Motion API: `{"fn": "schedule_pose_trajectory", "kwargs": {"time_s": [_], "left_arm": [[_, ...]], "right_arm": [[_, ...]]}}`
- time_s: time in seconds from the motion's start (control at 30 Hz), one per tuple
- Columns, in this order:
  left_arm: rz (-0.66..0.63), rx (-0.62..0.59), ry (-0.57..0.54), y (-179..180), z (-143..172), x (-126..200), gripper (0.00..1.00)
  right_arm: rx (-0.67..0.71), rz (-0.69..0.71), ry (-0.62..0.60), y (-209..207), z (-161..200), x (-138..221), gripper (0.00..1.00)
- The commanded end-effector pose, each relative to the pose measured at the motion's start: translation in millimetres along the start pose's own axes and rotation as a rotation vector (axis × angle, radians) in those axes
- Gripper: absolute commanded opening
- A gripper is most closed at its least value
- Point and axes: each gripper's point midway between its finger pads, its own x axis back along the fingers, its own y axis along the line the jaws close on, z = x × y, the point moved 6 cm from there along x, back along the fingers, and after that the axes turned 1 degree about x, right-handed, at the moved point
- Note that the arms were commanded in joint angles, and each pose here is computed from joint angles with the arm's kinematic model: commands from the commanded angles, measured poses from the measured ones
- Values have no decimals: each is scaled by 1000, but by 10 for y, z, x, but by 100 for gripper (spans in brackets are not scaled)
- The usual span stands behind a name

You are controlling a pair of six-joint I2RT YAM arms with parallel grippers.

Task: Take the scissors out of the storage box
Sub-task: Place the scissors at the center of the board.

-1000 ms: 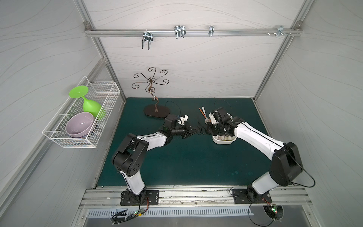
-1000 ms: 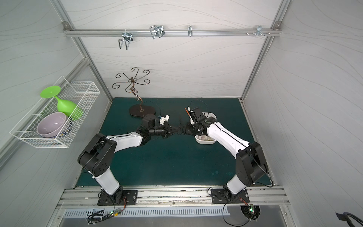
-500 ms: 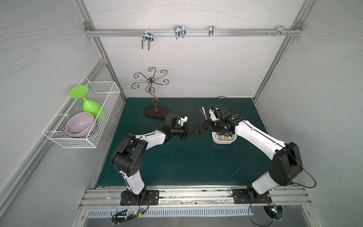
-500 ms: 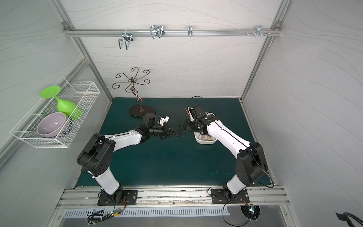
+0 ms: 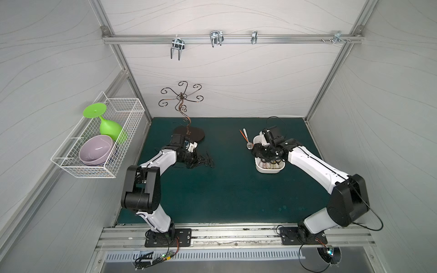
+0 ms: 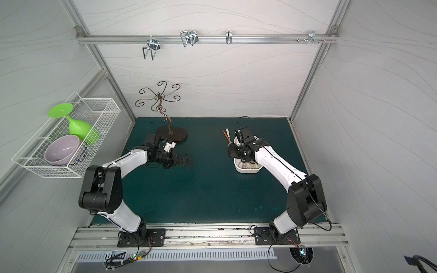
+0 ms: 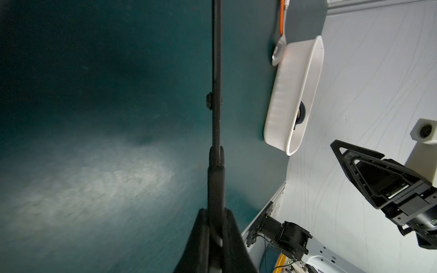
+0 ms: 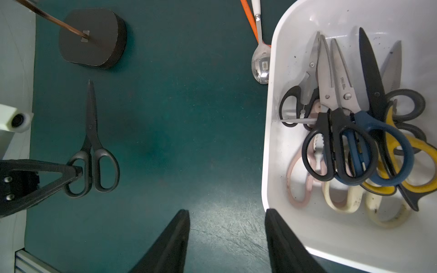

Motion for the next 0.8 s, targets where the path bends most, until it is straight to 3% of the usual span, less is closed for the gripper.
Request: {"fn": "schedule_pose_trajectory", "kwargs": {"time_s": [0.0, 0.23, 0.47, 0.77], "left_arm": [[-58, -54, 37, 157, -16, 52, 0], [-67, -114, 98, 158, -225, 28, 0], [-89, 31, 43, 559, -462, 231, 0], [-186, 66, 42, 763, -490, 228, 0]], "right_arm": [[28, -26, -16, 37, -10, 39, 56], [46, -31, 13, 35, 25, -6, 56], [64, -11, 17, 14, 39, 50, 56], [80, 2, 14, 30, -22, 70, 56]]}}
